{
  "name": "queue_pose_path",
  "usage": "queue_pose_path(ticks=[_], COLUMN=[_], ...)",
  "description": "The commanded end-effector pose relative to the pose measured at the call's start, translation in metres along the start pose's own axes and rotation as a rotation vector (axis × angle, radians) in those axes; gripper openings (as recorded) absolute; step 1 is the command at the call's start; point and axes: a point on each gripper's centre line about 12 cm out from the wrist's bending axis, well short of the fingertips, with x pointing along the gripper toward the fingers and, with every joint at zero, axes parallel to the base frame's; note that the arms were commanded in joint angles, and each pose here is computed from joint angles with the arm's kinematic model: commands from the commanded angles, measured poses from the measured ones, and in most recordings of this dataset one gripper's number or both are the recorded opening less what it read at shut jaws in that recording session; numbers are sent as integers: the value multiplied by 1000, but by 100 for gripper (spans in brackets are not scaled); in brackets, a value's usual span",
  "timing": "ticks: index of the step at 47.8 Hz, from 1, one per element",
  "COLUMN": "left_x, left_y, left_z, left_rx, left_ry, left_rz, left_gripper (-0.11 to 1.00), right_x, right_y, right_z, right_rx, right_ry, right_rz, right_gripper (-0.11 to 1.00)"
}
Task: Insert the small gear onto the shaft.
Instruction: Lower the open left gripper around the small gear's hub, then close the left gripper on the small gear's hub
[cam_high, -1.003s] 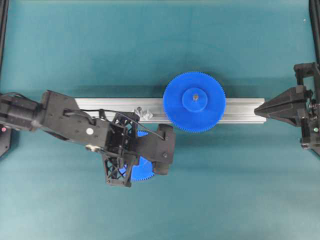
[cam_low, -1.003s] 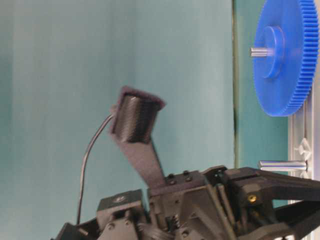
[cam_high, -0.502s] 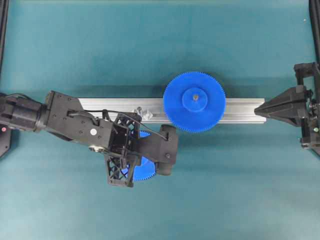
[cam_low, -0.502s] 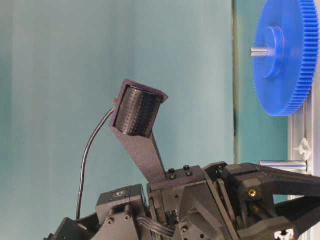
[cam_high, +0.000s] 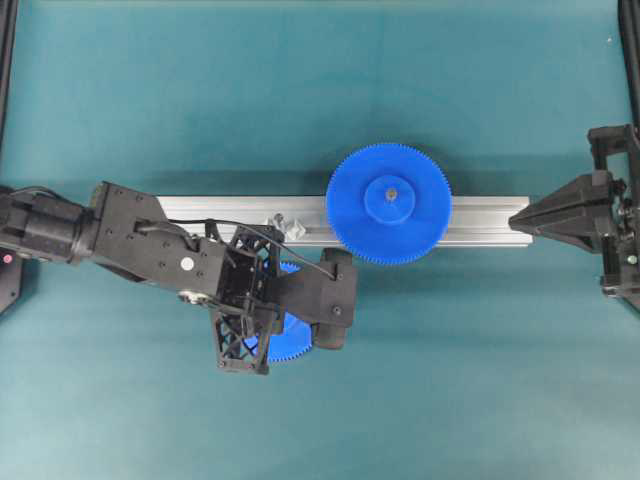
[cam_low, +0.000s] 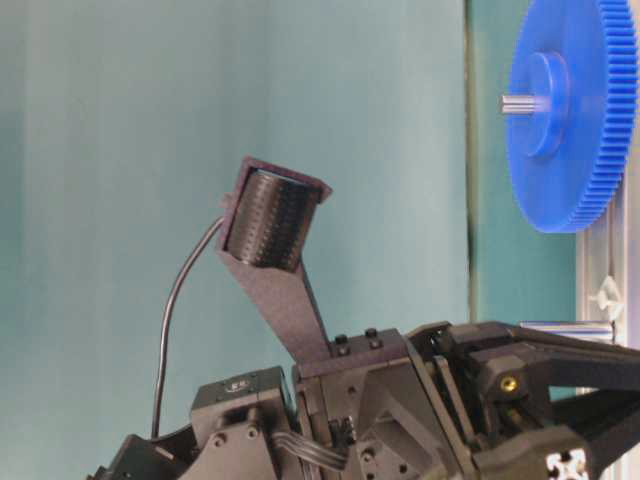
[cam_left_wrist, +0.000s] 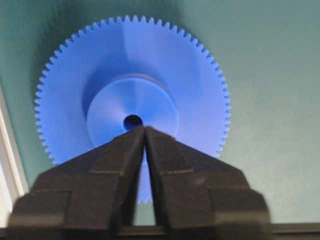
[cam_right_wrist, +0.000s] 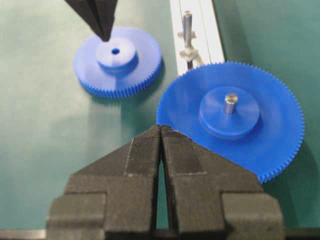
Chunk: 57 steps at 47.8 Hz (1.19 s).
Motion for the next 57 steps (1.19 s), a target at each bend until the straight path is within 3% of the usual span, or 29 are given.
queue_pose_path(ticks=[1,10,15,57], left_x=[-10,-1,3,4], left_y=[-1,-1,0,7], left_z=[10,8,9,10], left_rx=[1,1,1,-21], left_ry=[-44,-35,-40,-31], left_rz=[-2,-2,-1,6], left_gripper=[27,79,93,93], right_x=[0,0,0,-11], right_y=[0,0,0,-3], right_z=[4,3,3,6], right_rx=[10,12,10,19], right_ry=[-9,-9,-9,-28], right_rz=[-2,-2,-2,-17], right_gripper=[7,7,7,7])
